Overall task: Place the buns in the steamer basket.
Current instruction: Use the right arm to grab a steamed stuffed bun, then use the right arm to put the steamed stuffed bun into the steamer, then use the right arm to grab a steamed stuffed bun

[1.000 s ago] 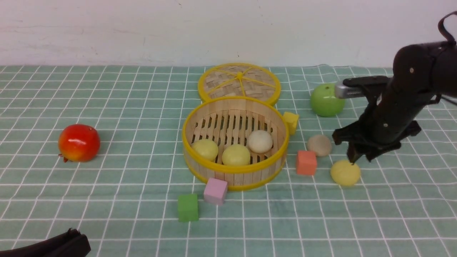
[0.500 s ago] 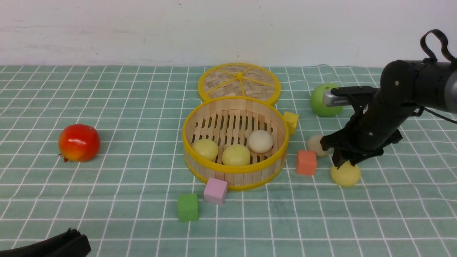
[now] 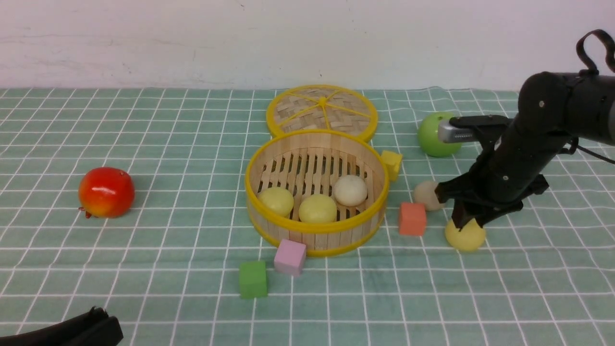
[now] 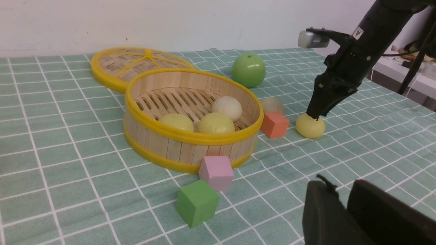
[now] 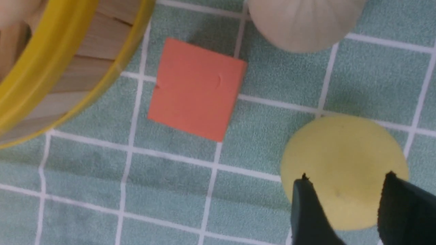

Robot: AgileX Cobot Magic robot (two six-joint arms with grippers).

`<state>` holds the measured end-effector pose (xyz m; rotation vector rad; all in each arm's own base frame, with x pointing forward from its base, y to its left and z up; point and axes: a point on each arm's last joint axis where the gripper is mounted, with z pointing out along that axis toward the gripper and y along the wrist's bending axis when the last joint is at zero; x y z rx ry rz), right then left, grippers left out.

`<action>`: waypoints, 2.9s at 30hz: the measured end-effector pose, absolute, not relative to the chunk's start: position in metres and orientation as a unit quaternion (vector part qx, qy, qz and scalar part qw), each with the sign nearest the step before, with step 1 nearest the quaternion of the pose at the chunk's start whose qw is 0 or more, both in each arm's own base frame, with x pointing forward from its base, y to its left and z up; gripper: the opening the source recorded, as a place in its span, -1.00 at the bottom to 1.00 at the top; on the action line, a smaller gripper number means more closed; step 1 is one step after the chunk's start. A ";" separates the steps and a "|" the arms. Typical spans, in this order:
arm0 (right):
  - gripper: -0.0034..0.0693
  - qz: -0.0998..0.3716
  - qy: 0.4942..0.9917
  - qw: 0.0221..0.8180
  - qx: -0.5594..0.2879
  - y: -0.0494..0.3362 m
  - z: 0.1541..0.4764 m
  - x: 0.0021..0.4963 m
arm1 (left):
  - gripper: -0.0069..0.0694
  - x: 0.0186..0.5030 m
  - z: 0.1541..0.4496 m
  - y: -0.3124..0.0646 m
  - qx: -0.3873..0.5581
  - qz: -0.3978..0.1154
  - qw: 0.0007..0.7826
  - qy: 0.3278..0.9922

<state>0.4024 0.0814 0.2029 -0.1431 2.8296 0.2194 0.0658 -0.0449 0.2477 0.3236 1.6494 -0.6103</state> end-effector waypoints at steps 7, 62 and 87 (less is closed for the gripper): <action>-0.09 0.069 0.984 0.158 -0.049 0.081 0.187 0.411 | -0.52 0.066 0.248 -0.045 0.141 -0.266 0.626 0.719; 0.55 0.166 0.875 0.417 -0.184 0.193 0.254 0.451 | -0.44 0.066 0.248 -0.045 0.141 -0.266 0.626 0.720; -0.19 0.116 0.958 0.248 -0.080 0.094 0.207 0.466 | -0.39 0.066 0.248 -0.045 0.141 -0.266 0.625 0.720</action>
